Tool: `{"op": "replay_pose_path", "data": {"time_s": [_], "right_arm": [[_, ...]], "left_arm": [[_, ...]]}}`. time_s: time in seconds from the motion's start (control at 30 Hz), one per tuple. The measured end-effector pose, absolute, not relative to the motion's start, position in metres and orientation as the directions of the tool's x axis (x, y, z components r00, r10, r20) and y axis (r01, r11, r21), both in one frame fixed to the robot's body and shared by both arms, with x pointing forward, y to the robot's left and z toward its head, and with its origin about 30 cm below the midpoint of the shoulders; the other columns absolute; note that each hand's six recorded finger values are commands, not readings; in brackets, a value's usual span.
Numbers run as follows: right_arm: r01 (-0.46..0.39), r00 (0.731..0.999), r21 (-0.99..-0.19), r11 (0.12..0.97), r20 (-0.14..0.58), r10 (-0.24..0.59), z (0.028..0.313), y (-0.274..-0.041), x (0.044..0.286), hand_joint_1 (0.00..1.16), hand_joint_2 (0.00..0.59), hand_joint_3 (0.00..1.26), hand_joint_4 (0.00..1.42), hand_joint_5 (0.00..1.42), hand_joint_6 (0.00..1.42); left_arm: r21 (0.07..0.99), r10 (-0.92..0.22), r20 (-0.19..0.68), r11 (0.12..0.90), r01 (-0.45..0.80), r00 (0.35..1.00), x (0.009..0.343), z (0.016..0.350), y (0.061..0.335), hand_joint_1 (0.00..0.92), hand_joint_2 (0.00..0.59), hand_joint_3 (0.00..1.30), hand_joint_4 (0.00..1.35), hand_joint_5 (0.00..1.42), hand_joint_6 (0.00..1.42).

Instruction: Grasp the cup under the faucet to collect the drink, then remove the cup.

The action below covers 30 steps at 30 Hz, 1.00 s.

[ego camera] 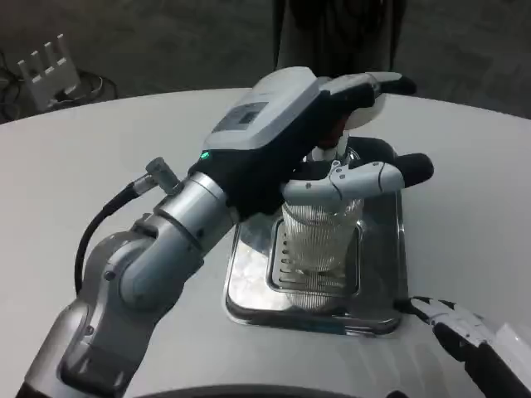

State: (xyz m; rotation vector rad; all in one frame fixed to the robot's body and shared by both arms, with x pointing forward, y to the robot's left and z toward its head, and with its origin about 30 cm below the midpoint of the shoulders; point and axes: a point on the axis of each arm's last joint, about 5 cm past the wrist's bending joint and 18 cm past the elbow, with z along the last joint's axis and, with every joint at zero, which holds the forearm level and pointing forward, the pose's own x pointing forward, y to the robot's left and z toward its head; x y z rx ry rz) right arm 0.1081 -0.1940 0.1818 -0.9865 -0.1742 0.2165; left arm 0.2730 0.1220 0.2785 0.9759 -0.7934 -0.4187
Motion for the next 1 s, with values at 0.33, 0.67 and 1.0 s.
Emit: {"op": "replay_pose_path", "data": {"time_s": [0.33,0.67,1.0], "right_arm": [[-0.096,0.967,-0.839,0.536,0.048,0.249,0.1815,-0.1950,0.1066,0.57,0.371,0.12,0.06,0.04,0.00],[-0.095,0.969,-0.838,0.538,0.047,0.243,0.1810,-0.1949,0.1042,0.57,0.373,0.12,0.06,0.04,0.00],[-0.089,0.970,-0.823,0.562,0.056,0.236,0.1801,-0.1944,0.1026,0.56,0.380,0.12,0.06,0.04,0.01]], "left_arm": [[0.884,-0.662,0.388,0.463,-0.057,0.642,0.2718,0.2766,0.1188,0.000,0.099,0.25,0.16,0.23,0.12],[0.915,-0.677,0.368,0.385,-0.120,0.638,0.2701,0.2781,0.1204,0.000,0.096,0.25,0.16,0.23,0.12],[0.926,-0.685,0.359,0.344,-0.152,0.634,0.2690,0.2787,0.1210,0.000,0.097,0.26,0.16,0.22,0.12]]}}
